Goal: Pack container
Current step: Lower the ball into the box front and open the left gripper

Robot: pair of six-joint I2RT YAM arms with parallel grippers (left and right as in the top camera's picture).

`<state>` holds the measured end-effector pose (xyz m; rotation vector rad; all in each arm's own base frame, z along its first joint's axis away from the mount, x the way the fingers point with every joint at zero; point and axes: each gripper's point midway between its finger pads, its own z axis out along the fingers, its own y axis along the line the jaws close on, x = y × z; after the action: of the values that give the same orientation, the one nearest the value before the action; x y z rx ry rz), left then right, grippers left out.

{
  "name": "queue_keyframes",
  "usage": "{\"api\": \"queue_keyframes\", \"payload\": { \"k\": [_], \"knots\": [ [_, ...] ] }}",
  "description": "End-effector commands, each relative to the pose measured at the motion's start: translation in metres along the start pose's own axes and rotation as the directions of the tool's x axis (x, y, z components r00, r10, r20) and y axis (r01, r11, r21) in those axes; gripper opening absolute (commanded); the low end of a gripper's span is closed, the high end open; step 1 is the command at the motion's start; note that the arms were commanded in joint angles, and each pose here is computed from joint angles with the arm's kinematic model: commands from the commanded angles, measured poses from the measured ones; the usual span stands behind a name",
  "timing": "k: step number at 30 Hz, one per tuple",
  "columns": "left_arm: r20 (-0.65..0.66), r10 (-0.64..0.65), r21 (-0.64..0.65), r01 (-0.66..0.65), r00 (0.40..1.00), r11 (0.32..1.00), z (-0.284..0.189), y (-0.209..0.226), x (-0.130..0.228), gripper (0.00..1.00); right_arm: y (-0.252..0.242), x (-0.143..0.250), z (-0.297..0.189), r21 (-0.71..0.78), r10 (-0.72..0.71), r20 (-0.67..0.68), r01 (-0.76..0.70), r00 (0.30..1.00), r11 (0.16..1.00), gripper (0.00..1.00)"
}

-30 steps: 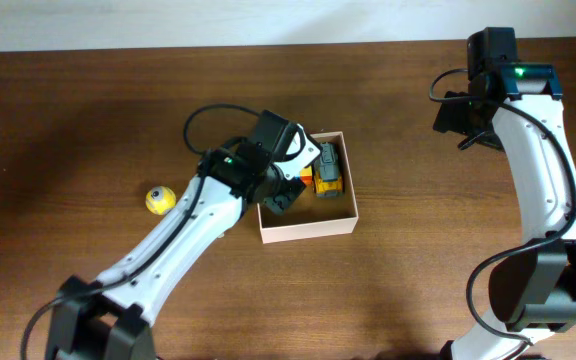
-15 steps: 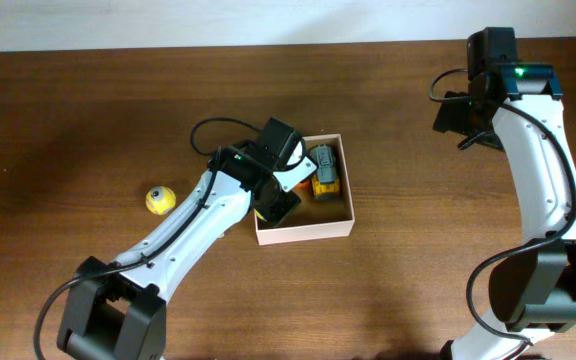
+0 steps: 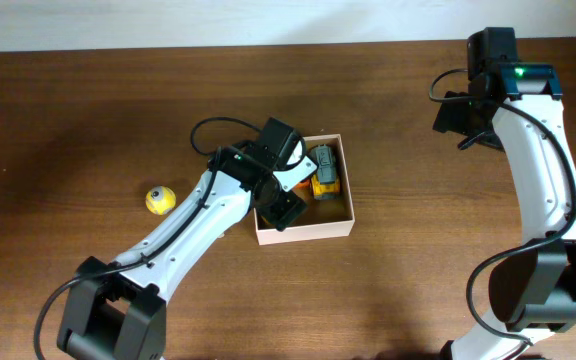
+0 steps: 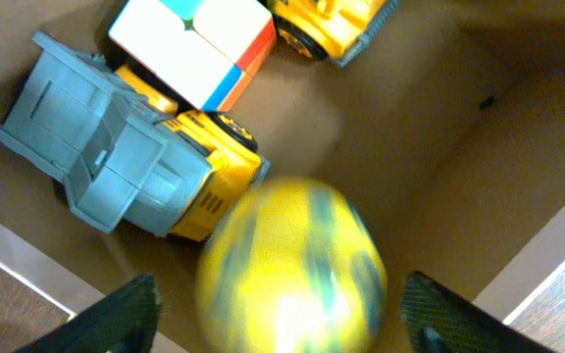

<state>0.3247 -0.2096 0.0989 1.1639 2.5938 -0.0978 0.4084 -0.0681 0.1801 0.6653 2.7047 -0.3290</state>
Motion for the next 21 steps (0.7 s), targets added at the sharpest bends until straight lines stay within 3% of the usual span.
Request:
{"api": "queue_keyframes", "payload": {
  "k": [1,12,14,21],
  "knots": [
    [0.007,0.009,-0.002,-0.009,1.000,1.000,0.003,0.000,-0.001,0.85,-0.001,0.003,0.004,0.007,0.009,-0.011,-0.009,1.000,1.000,0.99],
    [0.081,0.011,-0.024,-0.009,0.997,1.000,0.001,0.006,-0.020,0.86,-0.001,0.003,0.004,0.007,0.009,-0.011,-0.009,1.000,1.000,0.99],
    [0.100,0.005,-0.031,-0.002,0.995,1.000,-0.005,0.009,-0.026,0.93,-0.001,0.003,0.004,0.007,0.009,-0.011,-0.009,1.000,1.000,0.99],
    [0.220,-0.129,-0.064,0.147,0.967,0.987,-0.049,0.042,-0.048,0.99,-0.001,0.003,0.004,0.007,0.009,-0.011,-0.009,1.000,1.000,0.99]
  ]
}}
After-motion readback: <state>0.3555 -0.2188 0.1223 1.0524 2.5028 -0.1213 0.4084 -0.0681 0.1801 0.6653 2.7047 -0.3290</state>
